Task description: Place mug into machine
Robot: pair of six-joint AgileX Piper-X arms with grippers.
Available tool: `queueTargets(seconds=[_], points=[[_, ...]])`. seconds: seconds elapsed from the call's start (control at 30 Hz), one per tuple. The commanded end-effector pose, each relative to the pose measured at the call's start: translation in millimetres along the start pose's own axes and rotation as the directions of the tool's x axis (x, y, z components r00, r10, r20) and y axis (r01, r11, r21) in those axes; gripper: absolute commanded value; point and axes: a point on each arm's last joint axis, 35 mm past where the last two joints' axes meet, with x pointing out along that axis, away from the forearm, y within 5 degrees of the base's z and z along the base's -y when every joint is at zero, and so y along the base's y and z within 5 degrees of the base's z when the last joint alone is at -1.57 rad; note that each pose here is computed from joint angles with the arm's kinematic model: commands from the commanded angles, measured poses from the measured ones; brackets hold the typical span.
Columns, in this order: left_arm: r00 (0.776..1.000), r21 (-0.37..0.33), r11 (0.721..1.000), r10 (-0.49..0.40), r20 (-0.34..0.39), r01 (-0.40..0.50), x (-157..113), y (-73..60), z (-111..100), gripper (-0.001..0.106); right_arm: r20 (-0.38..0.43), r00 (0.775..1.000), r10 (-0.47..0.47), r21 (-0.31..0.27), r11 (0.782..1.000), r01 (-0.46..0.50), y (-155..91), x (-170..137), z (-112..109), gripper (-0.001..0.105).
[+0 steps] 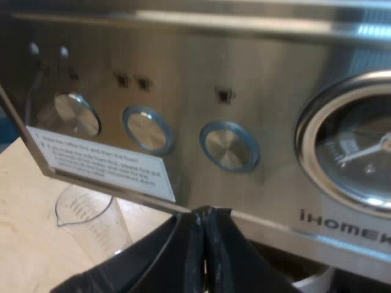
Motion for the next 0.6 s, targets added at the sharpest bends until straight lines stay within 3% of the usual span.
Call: queueTargets(seconds=[0.03,0.33,0.6], points=[[1.0,0.002,1.0,-0.017,0.006,0.017,-1.1,-1.9,1.2,0.072,0.053,0.999,0.004,0.007,1.0,-0.005,-3.9,-9.2,13.0,0.0],[1.0,0.002,1.0,-0.017,0.006,0.017,-1.1,-1.9,1.2,0.072,0.11,0.994,0.005,0.028,1.0,-0.008,-4.8,-10.6,20.0,0.0],[1.0,0.002,1.0,-0.017,0.006,0.017,-1.1,-1.9,1.2,0.072,0.084,0.996,-0.037,0.026,0.999,0.035,-4.7,-3.0,13.1,0.0]])
